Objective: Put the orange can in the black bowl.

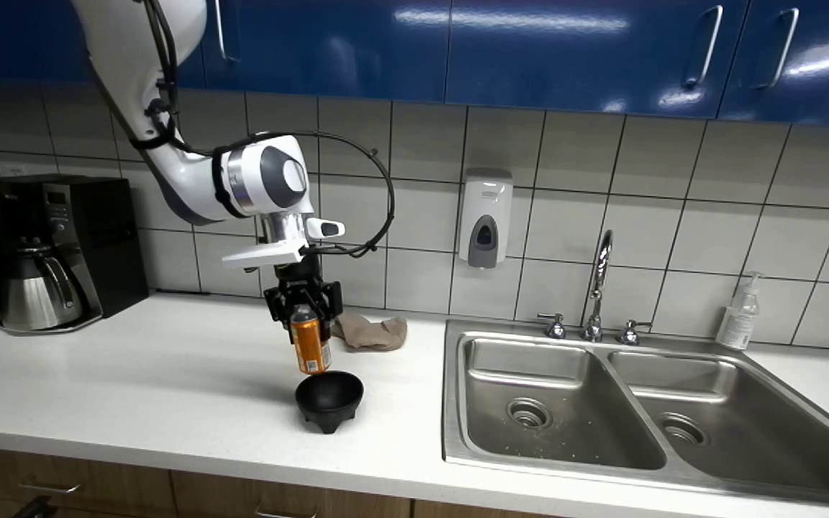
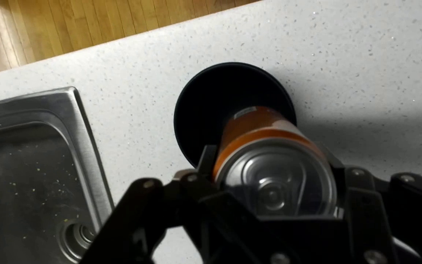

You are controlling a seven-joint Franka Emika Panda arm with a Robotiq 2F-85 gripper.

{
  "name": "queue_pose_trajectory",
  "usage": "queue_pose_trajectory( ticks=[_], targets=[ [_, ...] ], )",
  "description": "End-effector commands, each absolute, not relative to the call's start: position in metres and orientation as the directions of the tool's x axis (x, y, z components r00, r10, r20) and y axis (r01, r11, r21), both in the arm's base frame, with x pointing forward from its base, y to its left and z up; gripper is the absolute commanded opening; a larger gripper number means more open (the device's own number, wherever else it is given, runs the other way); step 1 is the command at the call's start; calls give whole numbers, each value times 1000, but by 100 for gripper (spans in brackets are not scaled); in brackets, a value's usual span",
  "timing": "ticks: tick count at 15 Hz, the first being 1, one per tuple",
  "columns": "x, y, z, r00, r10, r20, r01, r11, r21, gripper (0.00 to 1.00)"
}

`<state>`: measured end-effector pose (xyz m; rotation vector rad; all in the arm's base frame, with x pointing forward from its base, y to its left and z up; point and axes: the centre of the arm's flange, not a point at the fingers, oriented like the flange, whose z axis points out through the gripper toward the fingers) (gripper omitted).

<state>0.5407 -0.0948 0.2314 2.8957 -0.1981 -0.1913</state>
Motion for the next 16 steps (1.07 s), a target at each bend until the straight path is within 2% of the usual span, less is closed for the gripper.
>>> queue_pose_trajectory(
  ticks=[1,16],
  targets=[
    [537,-101,224,982,-138,-130,-102,-962,252,39],
    [549,-114,153,979,-132,-157,-80,-952,297,39]
  ],
)
